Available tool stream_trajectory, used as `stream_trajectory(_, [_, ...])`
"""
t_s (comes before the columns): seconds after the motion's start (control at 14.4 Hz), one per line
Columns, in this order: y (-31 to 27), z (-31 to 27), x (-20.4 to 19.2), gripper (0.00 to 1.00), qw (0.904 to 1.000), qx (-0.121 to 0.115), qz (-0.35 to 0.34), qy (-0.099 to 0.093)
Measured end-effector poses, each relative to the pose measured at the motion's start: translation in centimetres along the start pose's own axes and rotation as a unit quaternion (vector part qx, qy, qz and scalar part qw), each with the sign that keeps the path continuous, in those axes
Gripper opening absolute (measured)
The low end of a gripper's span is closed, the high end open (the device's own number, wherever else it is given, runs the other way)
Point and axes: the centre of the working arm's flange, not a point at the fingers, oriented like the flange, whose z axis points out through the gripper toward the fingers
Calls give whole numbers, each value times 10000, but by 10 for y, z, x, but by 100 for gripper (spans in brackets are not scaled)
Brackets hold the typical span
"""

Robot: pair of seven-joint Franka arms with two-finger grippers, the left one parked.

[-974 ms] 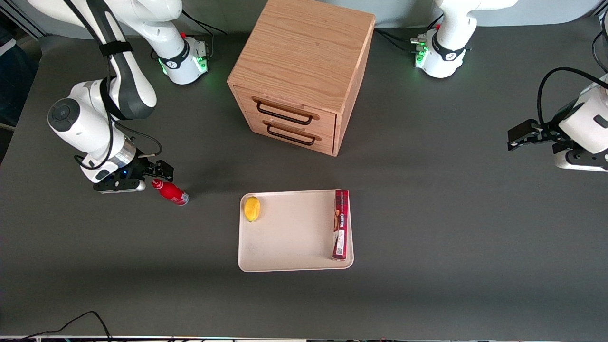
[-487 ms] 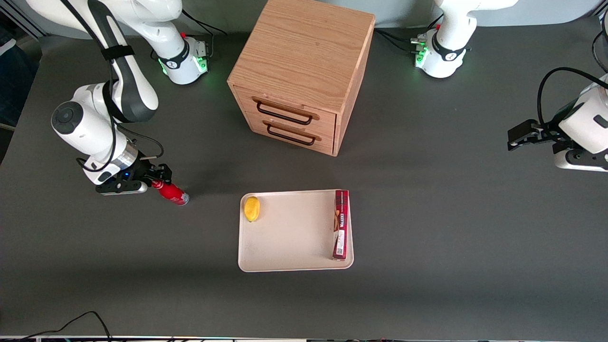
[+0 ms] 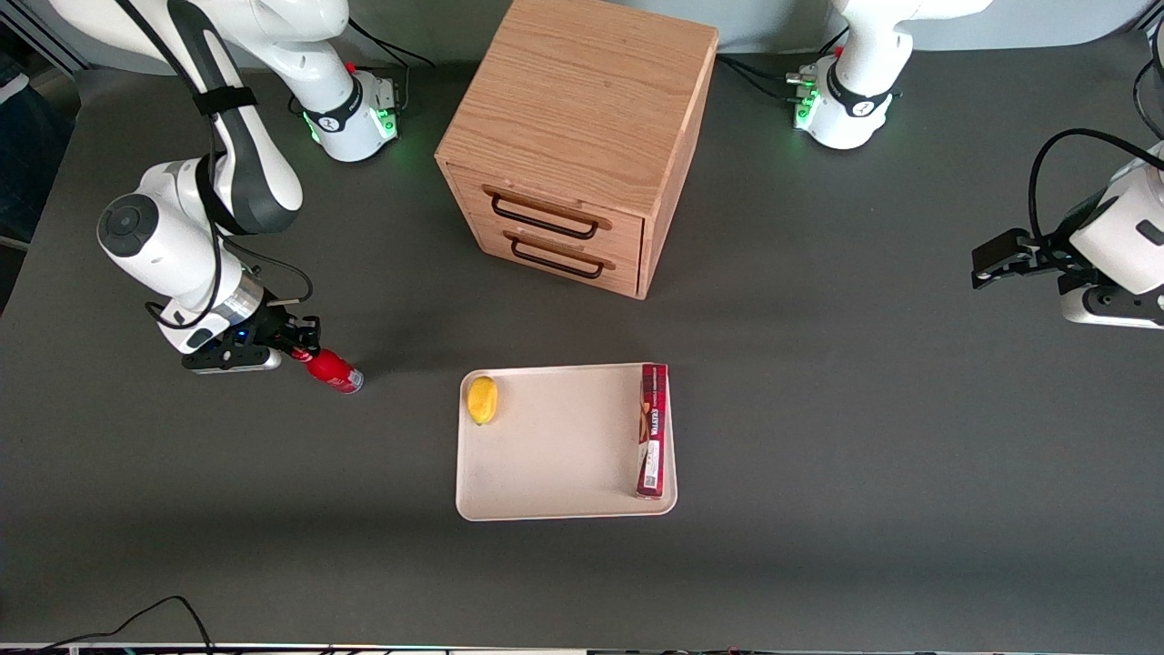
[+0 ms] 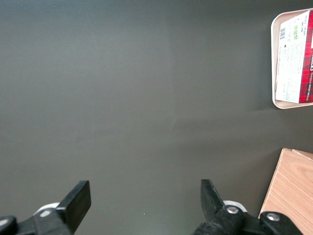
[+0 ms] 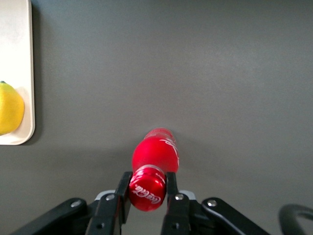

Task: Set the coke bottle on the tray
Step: 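Lift the bottle and pull it back toward the right arm base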

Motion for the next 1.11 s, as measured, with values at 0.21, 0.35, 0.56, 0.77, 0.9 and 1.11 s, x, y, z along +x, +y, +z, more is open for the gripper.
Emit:
stream_trajectory(0.21, [-2,-44,0,31,9995,-46,-15,-308])
stream_trajectory(0.35, [-5,-96,0,31,9990,-88,-32,-436])
stream_trajectory(0.56, [-9,-173,-10,31,9980,-144,-45,-619])
stream_trajectory(0.77, [-9,-239,-16,31,9972,-161,-18,-725])
stream_trajectory(0.9, [-8,-272,-16,31,9972,-156,-1,-726])
stream_trajectory(1.11, [-9,-290,-12,31,9978,-147,36,-639])
